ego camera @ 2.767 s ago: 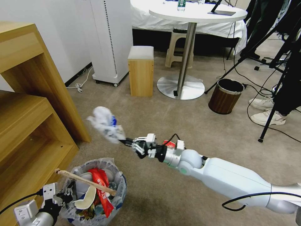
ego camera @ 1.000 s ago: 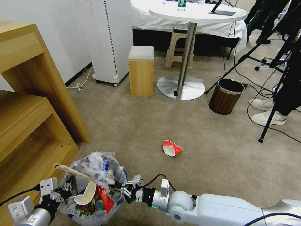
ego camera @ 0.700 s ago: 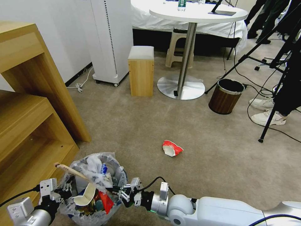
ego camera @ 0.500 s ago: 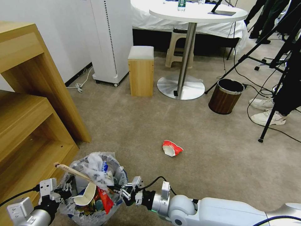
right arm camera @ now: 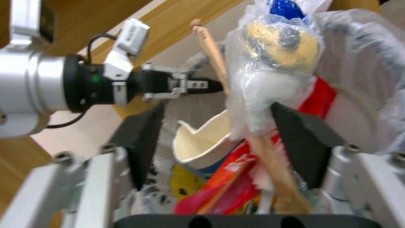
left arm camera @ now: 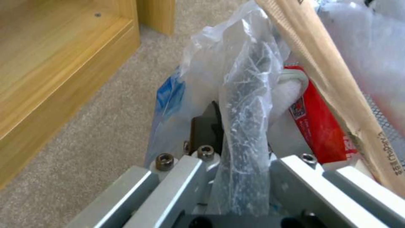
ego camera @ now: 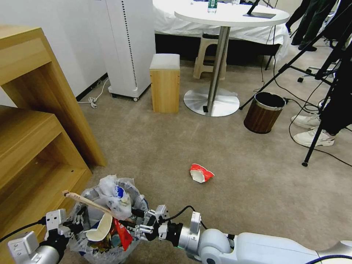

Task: Pick up the trash bin and place the garbage on the floor into it.

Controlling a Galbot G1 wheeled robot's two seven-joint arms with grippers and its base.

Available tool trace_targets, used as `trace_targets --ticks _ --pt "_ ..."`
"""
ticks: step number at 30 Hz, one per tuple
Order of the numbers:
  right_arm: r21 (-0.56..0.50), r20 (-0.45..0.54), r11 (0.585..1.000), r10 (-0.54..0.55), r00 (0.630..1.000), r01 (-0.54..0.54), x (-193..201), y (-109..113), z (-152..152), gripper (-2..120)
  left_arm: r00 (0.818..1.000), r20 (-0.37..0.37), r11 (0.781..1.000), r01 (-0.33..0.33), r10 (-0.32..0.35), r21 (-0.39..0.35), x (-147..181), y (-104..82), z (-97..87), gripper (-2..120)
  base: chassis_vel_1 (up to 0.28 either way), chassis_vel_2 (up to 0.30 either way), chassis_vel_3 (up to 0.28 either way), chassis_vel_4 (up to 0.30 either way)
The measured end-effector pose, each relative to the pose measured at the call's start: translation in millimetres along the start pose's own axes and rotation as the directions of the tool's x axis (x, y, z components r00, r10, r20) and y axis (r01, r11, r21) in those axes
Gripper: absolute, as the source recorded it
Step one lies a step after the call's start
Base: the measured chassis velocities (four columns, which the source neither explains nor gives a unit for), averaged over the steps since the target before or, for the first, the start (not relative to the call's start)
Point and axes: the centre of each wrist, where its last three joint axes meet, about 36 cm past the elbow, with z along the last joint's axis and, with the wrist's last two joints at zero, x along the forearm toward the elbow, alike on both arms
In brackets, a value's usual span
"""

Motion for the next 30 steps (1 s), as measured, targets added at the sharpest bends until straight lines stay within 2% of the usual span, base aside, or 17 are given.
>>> trace_targets --ticks 2,4,6,7,10,30 --pt "-0.001 -0.002 1.000 -0.001 1.000 0.001 0.0 1.1 0.1 73 1.000 -0.001 1.000 0.001 -0.001 0.001 -0.2 0.1 0.0 1 0.000 0.000 0.000 0.000" --pt "-0.011 -0.016 1.000 -0.003 1.000 0.003 0.5 7.0 3.3 85 1.000 -0.005 1.000 0.006 -0.006 0.003 -1.2 2.1 0.5 1 0.000 0.000 0.000 0.000" --pt "-0.012 -0.021 1.000 -0.004 1.000 0.003 0.7 7.7 4.4 87 1.000 -0.005 1.000 0.007 -0.007 0.004 -1.3 2.5 0.6 1 0.000 0.000 0.000 0.000" --pt "-0.014 -0.031 1.000 -0.004 1.000 0.004 1.3 9.8 7.4 95 1.000 -0.006 1.000 0.009 -0.009 0.006 -1.2 2.7 1.0 1 0.000 0.000 0.000 0.000" --pt "-0.017 -0.041 1.000 -0.007 0.999 0.006 1.9 11.4 10.8 99 1.000 -0.006 1.000 0.008 -0.008 0.008 -0.1 2.0 1.3 1 0.000 0.000 0.000 0.000" --pt "-0.020 -0.020 0.999 -0.039 0.999 0.039 5.5 19.9 5.5 100 0.999 -0.026 0.998 0.043 -0.042 0.036 -12.5 14.9 9.8 1 0.000 0.000 0.000 0.000"
